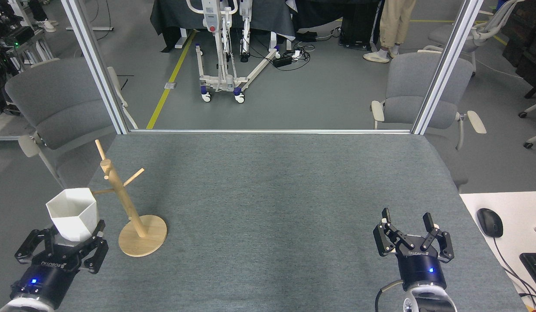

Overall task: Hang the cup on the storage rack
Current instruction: 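Carry the cup with the left gripper toward the wooden stand, then move the held cup with the left gripper up to the stand's peg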

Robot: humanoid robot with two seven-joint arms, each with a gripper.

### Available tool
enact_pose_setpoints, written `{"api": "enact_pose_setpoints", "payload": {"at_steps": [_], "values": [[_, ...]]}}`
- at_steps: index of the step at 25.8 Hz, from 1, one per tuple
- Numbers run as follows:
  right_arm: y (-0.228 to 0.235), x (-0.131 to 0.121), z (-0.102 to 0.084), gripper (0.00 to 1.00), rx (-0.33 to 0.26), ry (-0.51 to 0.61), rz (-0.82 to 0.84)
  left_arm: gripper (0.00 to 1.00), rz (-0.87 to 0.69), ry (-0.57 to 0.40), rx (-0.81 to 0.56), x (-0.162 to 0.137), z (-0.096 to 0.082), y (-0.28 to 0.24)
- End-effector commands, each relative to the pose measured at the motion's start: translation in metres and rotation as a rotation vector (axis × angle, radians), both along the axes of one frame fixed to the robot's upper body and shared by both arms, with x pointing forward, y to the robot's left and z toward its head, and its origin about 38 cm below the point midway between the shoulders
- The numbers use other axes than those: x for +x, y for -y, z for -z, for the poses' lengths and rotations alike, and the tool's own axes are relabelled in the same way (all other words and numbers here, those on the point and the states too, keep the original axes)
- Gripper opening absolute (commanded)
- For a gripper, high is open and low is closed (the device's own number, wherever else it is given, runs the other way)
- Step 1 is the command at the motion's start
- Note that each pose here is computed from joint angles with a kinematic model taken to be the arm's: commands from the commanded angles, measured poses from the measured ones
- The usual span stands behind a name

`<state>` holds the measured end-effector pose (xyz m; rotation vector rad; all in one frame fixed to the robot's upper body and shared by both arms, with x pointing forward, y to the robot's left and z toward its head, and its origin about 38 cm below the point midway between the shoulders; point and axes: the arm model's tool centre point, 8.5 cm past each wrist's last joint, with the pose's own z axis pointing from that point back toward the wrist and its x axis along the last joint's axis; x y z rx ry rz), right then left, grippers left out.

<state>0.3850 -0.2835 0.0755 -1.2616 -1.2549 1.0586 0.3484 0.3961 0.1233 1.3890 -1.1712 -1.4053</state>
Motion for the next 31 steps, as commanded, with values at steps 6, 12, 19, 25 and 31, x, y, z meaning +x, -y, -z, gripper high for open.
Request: {"api": "enact_pose_setpoints", "payload": {"at_steps": [6, 12, 19, 25, 31], "values": [[-0.001, 0.001, 0.000, 0.99, 0.005, 0.001, 0.001, 0.00, 0.019, 0.014, 0.013, -0.001, -0.003, 0.013], [-0.002, 0.001, 0.000, 0.99, 0.005, 0.001, -0.001, 0.00, -0.030, -0.016, 0.088, 0.002, 0.009, 0.028], [-0.002, 0.001, 0.000, 0.99, 0.005, 0.001, -0.001, 0.00, -0.086, 0.008, 0.086, 0.007, 0.005, 0.025], [-0.001, 0.000, 0.001, 0.99, 0.006, -0.002, 0.002, 0.00, -0.064, 0.033, 0.084, 0.002, 0.001, 0.026], [-0.001, 0.000, 0.001, 0.99, 0.006, -0.004, 0.002, 0.00, -0.073, 0.070, 0.034, -0.011, -0.006, 0.012]]}}
